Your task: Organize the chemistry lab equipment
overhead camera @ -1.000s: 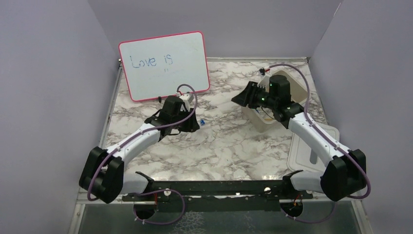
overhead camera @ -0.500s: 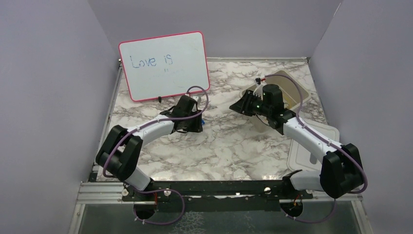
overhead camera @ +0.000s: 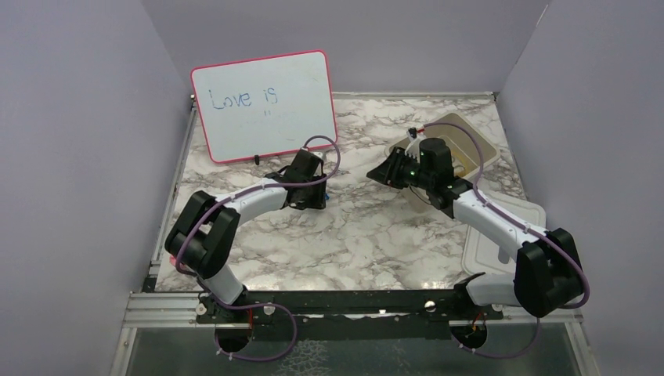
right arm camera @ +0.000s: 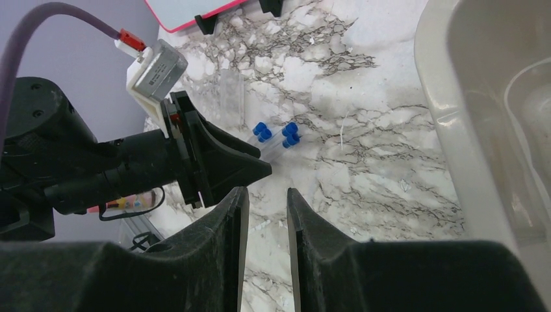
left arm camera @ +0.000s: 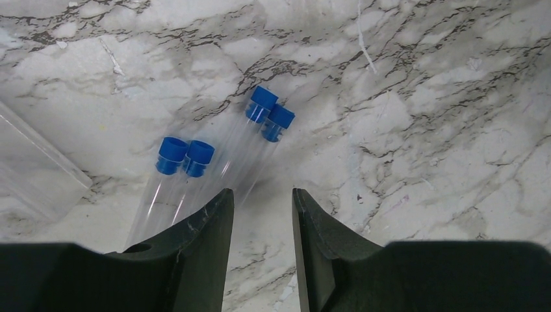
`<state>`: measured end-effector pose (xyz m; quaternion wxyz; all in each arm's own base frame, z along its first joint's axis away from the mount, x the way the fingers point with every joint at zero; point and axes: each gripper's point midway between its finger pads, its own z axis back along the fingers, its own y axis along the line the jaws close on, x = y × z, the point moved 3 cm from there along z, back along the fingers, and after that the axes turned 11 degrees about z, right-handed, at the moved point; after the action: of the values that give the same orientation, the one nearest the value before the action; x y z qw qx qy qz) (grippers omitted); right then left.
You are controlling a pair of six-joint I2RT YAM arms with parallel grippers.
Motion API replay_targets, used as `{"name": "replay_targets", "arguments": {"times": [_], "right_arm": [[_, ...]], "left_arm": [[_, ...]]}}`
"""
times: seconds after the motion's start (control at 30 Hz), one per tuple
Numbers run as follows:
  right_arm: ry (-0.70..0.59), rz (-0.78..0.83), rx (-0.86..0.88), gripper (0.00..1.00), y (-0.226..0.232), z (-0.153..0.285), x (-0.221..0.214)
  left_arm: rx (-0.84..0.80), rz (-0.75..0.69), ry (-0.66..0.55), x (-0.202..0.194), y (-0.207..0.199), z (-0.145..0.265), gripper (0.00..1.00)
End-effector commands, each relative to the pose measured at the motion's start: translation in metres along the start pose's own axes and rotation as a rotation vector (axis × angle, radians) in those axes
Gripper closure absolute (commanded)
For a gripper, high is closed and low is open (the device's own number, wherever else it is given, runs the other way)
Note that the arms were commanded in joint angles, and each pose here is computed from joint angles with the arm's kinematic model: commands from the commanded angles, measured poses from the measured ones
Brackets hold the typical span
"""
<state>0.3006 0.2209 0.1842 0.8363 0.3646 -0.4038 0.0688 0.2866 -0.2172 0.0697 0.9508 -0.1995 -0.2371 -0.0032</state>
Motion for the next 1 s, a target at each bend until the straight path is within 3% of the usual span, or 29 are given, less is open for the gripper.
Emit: {"name": "replay_targets", "arguments": {"times": [0.0,0.37,0.53,0.77,0.97], "right_arm": [[-0.027,0.009,0.001,0.68,0.0,-0.003,0.002],[-0.02,0.005,0.006,0.68,0.0,-0.003,-0.002],[-0.019,-0.002,0.007,0.68,0.0,-0.003,-0.003],[-0.018,-0.012,0.004,0.68,0.0,-0.002,-0.005],[-0.016,-0.016,-0.006,0.68,-0.002,-0.001,-0.006]], "left_arm": [[0.063,-0.027,-0.014,0.004,0.006,-0.003,0.59],[0.067,-0.035,0.031,0.001,-0.003,-0.007,0.61],[0.145,-0.061,0.052,-0.005,0.006,-0.013,0.64],[0.264,-0.141,0.08,-0.019,0.016,-0.022,0.74],[0.269,-0.17,0.078,-0.021,0.012,-0.022,0.84]]}}
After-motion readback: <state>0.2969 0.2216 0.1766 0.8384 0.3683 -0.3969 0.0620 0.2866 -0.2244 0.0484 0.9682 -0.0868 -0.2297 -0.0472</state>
